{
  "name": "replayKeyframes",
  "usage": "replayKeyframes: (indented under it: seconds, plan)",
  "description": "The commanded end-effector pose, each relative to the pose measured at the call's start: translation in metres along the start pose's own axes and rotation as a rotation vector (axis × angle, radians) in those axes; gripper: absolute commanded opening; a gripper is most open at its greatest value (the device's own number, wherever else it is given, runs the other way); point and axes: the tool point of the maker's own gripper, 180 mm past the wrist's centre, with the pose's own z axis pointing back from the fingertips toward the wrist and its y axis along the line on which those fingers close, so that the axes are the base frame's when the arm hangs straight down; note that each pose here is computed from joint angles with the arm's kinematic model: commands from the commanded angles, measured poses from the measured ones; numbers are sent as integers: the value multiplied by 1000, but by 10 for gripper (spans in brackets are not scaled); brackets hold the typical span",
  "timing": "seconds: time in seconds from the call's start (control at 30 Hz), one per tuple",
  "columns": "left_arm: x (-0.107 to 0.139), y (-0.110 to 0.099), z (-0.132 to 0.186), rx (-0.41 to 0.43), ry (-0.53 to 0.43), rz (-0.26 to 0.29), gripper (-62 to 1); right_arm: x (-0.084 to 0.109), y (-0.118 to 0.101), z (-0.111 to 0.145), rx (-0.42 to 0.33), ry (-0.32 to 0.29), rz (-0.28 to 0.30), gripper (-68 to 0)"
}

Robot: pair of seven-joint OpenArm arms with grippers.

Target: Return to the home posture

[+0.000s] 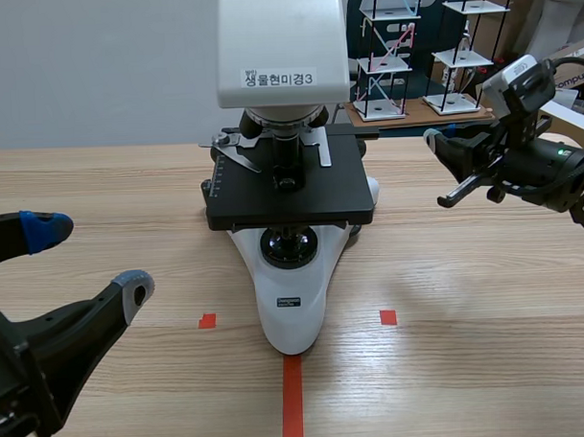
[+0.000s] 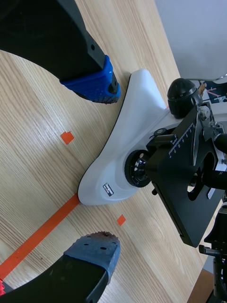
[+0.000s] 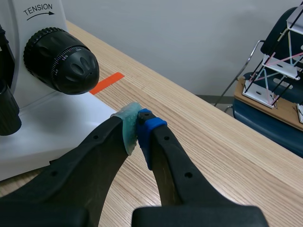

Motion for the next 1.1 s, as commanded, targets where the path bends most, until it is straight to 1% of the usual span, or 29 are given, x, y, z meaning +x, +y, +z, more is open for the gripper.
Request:
replayKeyframes:
  seconds: [0.0,1.0,1.07]
  plan:
    - [7,0,1,3,-28,7,-41,15,-10,0,-20,-46,15,-673]
    - [7,0,1,3,-28,7,-41,14,-11,1,-29,-47,19,-672]
    - [7,0,1,3,-28,7,-41,13,-10,3,-36,-54,19,-652]
